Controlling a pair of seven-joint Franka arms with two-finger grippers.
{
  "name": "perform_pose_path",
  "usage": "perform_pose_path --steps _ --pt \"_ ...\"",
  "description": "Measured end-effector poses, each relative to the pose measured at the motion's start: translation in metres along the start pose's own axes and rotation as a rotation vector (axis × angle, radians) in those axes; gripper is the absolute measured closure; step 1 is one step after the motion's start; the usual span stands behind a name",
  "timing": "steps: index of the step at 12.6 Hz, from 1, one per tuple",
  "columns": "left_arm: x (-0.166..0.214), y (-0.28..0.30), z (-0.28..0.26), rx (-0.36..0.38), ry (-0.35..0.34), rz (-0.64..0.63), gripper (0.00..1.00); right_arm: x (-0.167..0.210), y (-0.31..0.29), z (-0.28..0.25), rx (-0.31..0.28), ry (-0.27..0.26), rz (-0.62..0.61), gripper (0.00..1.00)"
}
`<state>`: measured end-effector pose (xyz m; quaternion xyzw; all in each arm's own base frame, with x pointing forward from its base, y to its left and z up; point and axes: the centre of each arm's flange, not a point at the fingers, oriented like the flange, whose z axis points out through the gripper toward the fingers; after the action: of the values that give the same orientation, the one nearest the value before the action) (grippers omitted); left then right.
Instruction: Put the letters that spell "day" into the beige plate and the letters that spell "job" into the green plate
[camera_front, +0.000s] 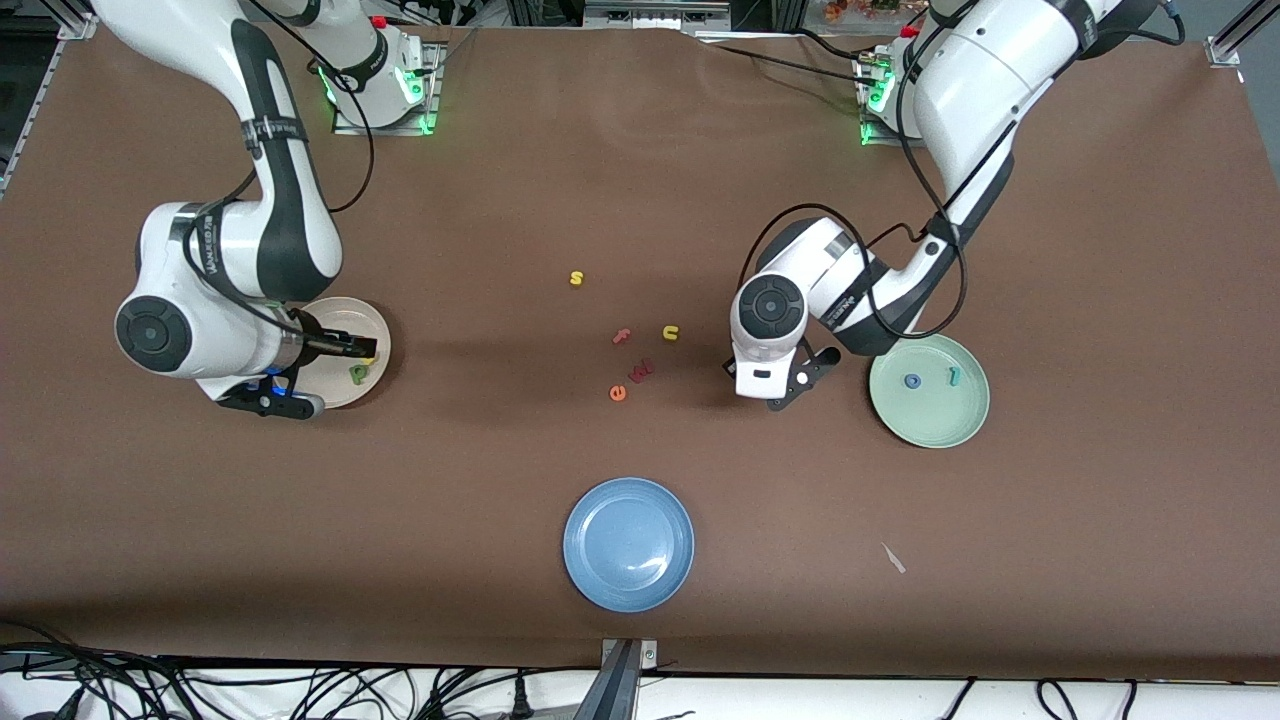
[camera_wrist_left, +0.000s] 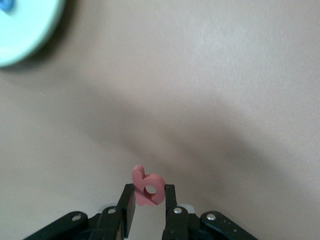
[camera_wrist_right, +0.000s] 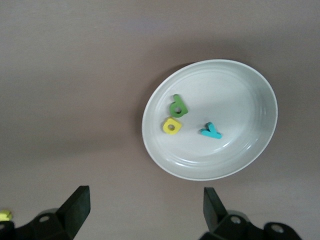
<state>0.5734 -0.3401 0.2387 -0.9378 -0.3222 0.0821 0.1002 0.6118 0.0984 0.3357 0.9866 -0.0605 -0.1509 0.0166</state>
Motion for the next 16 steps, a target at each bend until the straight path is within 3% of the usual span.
perform_pose_path --steps 6,8,11,16 --pt "0.095 -0.067 -0.017 0.093 -0.056 0.218 0.74 -0.068 0.037 -0.116 -0.009 0.141 -0.150 0.00" --pt "0.123 -0.089 -0.013 0.107 -0.090 0.278 0.74 -0.099 0.055 -0.152 -0.022 0.151 -0.217 0.00" --pt "0.154 -0.113 -0.010 0.094 -0.116 0.353 0.74 -0.131 0.084 -0.198 -0.015 0.136 -0.210 0.00" --pt "0.203 -0.133 0.013 0.015 -0.076 0.404 0.74 -0.130 0.115 -0.220 0.003 0.196 -0.156 0.00"
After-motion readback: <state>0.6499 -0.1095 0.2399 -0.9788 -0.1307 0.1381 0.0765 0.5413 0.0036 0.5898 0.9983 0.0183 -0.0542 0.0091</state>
